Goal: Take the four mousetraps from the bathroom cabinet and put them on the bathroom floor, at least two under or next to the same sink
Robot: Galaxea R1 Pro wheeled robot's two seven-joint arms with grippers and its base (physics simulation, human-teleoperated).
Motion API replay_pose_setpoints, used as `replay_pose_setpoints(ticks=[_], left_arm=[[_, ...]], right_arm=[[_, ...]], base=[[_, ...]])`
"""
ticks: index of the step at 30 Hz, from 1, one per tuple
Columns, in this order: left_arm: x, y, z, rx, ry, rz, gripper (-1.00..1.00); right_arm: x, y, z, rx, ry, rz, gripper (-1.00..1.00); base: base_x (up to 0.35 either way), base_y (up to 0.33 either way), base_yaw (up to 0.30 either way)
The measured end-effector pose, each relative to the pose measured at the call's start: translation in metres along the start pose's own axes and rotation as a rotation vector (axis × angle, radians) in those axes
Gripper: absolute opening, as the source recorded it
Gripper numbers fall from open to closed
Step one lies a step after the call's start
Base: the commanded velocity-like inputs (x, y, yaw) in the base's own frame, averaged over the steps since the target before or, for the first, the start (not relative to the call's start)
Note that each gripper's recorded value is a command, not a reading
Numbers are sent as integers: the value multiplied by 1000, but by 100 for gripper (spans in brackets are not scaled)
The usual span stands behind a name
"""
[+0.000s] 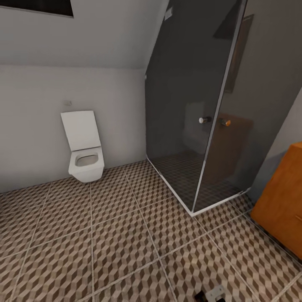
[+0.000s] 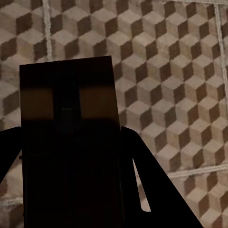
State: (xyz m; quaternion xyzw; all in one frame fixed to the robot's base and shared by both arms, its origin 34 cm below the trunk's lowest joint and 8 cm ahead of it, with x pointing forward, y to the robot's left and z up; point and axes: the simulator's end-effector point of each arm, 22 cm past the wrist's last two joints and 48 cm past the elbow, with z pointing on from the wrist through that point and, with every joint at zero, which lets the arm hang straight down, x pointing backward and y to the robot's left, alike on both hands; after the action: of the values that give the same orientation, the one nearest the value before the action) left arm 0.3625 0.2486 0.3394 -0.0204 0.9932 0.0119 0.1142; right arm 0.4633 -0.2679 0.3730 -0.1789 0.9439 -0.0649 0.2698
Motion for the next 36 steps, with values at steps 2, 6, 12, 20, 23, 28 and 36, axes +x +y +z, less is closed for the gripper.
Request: replay_pose_setpoints(ticks=[2,6,12,20,23,28,36], left_arm=[[1,1,1,-2,2,0,-100],[4,1,1,-4,9,0,-100],[8,-1,3,-1,20,1,-100],[13,-1,4,-1,32,1,-100],[15,0,5,-1,37,1,-100],[17,0,6,-1,42,2,-100],[18,0,6,-2,44,1,-100]], right_arm=[[1,1,0,-1,3,0,-100],[4,2,1,-4,8,0,-100],[8,4,2,-8,16,0,-100],[13,6,3,-12,28,-1,-100],[15,7,4,-14,32,-1,-100],[18,7,4,-16,37,-2,-100],[15,8,4,-17,25,1,-100]], base=[[0,0,0],[0,0,0],[0,0,0],[0,0,0],[0,0,0],[0,0,34],[0,0,59]])
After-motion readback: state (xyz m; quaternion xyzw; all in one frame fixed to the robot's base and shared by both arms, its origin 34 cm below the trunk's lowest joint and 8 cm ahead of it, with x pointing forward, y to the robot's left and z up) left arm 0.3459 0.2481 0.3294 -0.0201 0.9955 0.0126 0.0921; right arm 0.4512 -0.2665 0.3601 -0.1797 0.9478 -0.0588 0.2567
